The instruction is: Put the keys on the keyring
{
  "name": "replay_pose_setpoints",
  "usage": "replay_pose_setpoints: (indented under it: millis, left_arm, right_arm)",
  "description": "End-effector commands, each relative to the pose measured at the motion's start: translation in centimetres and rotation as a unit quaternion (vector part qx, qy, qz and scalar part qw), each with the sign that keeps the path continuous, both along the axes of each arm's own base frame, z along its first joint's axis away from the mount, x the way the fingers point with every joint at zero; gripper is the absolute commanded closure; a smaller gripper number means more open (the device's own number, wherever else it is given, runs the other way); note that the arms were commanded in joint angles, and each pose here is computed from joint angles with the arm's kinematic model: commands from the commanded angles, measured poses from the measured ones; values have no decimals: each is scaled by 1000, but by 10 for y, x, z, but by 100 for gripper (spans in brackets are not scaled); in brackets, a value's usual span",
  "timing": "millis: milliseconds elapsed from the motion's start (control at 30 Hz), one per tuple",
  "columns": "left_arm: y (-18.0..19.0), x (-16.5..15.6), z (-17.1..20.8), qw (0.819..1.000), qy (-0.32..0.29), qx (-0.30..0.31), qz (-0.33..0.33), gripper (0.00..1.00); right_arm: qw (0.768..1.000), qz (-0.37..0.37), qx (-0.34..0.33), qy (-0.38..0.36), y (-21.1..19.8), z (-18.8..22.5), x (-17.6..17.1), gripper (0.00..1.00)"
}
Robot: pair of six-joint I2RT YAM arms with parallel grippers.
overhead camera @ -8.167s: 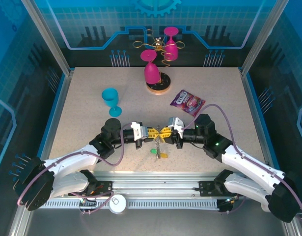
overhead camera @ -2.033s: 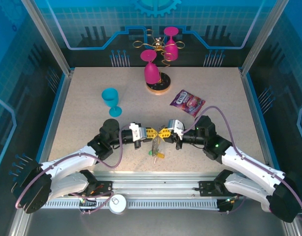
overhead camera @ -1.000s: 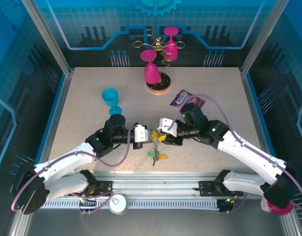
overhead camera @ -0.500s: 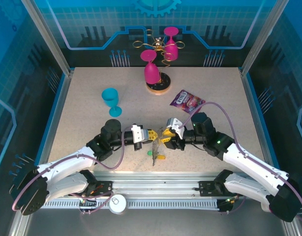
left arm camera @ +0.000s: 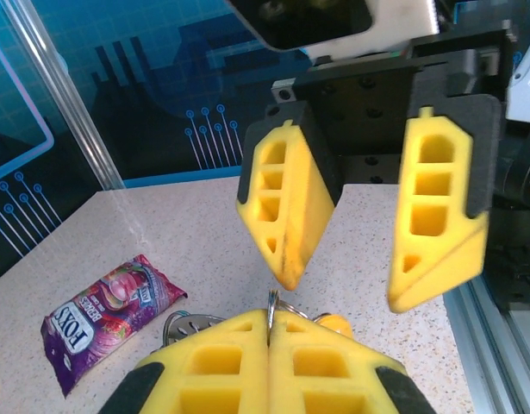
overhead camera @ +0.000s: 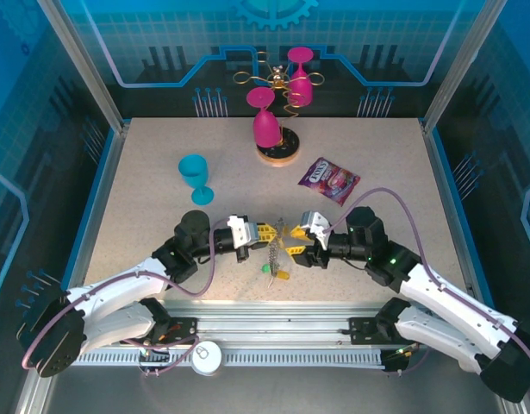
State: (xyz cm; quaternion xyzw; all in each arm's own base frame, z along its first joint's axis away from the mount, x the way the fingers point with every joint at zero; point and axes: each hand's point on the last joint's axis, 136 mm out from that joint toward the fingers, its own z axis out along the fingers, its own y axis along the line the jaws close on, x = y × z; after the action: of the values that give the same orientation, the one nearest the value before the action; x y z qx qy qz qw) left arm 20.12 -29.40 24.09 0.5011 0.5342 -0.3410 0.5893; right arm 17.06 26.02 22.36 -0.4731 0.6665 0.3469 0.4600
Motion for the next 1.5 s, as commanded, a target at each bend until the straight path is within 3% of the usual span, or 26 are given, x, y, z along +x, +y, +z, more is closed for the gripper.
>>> replay_pose_setpoints:
  millis: [0, 700, 967, 1467]
  left_arm:
    - [-1, 2, 12, 1000, -8, -27, 7, 100]
    - [1, 6, 17, 998, 22, -53, 22, 100]
    - [2, 9, 23, 994, 50, -90, 29, 100]
    - [0, 12, 34, 990, 52, -126, 26, 100]
  right_arm:
    - [1000, 4, -5, -21, 7, 1, -1, 53]
    - [998, -51, 3, -47, 18, 10, 29, 66]
    - [999, -23, -3, -49, 24, 8, 23, 100]
    - [993, 44, -99, -35, 24, -15, 0, 100]
